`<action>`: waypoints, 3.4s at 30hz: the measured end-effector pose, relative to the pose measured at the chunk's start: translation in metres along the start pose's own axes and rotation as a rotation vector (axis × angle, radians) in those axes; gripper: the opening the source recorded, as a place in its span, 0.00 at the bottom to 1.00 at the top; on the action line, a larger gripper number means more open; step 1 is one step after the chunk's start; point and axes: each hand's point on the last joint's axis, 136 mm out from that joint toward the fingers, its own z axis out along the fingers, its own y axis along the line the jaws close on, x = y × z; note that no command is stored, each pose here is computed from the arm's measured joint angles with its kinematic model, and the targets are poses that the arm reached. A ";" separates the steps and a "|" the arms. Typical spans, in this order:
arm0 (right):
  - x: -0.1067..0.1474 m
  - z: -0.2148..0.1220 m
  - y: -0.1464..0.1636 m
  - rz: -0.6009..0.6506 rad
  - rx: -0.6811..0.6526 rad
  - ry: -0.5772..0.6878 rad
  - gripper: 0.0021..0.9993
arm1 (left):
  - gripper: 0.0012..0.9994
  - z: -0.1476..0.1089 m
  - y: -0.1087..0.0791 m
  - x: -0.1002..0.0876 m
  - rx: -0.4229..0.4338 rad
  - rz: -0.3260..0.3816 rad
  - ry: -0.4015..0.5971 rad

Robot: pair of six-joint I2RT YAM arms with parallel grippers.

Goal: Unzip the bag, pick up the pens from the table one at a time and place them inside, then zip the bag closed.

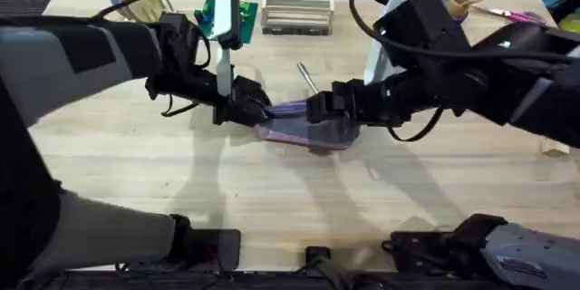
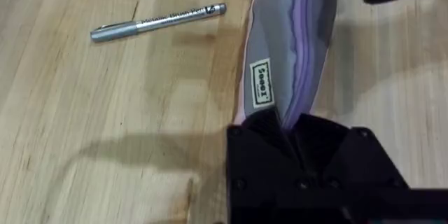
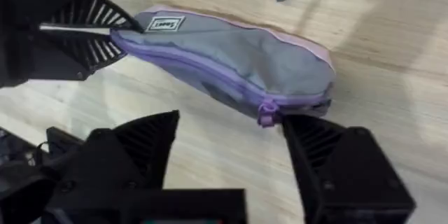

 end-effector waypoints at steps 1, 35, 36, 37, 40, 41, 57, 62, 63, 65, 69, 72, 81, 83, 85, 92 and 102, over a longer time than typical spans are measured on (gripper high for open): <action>-0.001 0.002 -0.001 0.001 0.004 0.000 0.86 | 0.04 0.000 0.000 0.000 0.000 0.000 0.000; -0.002 0.007 -0.016 0.010 0.082 -0.004 0.04 | 0.04 0.000 0.000 0.000 0.000 0.000 0.000; -0.002 0.007 -0.016 0.010 0.082 -0.004 0.04 | 0.04 0.000 0.000 0.000 0.000 0.000 0.000; -0.002 0.007 -0.016 0.010 0.082 -0.004 0.03 | 0.04 0.000 0.000 0.000 0.000 0.000 0.000; -0.001 0.007 -0.016 0.010 0.082 -0.001 0.03 | 0.04 0.000 0.000 0.000 0.000 0.000 0.000; -0.001 0.007 -0.017 0.010 0.083 -0.001 0.03 | 0.04 0.000 0.000 0.000 0.000 0.000 0.000; -0.001 -0.018 -0.003 -0.006 0.012 -0.051 0.03 | 0.04 0.000 0.000 0.000 0.000 0.000 0.000; -0.004 -0.018 0.001 -0.011 -0.006 -0.062 0.03 | 0.04 0.000 0.000 0.000 -0.001 0.000 0.001; -0.006 -0.018 0.003 -0.014 -0.012 -0.069 0.03 | 0.04 0.000 0.000 0.000 -0.002 0.000 0.001; -0.010 -0.018 0.009 -0.029 -0.030 -0.089 0.03 | 0.04 -0.001 0.001 0.001 -0.005 -0.001 0.002; -0.013 -0.012 0.026 -0.073 -0.065 -0.107 0.03 | 0.04 -0.002 0.002 0.002 -0.009 -0.003 0.003; -0.013 0.000 0.035 -0.099 -0.077 -0.099 0.03 | 0.04 -0.002 0.002 0.002 -0.008 -0.005 0.003; -0.026 0.017 0.062 -0.149 -0.148 -0.142 0.03 | 0.04 -0.002 0.002 0.001 -0.010 -0.001 -0.003; -0.032 0.020 0.068 -0.155 -0.174 -0.162 0.03 | 0.04 -0.002 0.003 0.001 -0.013 0.000 -0.002; -0.038 0.025 0.075 -0.158 -0.199 -0.178 0.03 | 0.04 -0.003 0.004 0.002 -0.016 -0.002 -0.003; -0.034 0.047 0.113 -0.214 -0.290 -0.187 0.03 | 0.04 -0.003 0.004 0.002 -0.015 -0.004 -0.003; -0.026 0.050 0.124 -0.244 -0.295 -0.188 0.03 | 0.04 -0.003 0.004 0.002 -0.016 -0.005 -0.001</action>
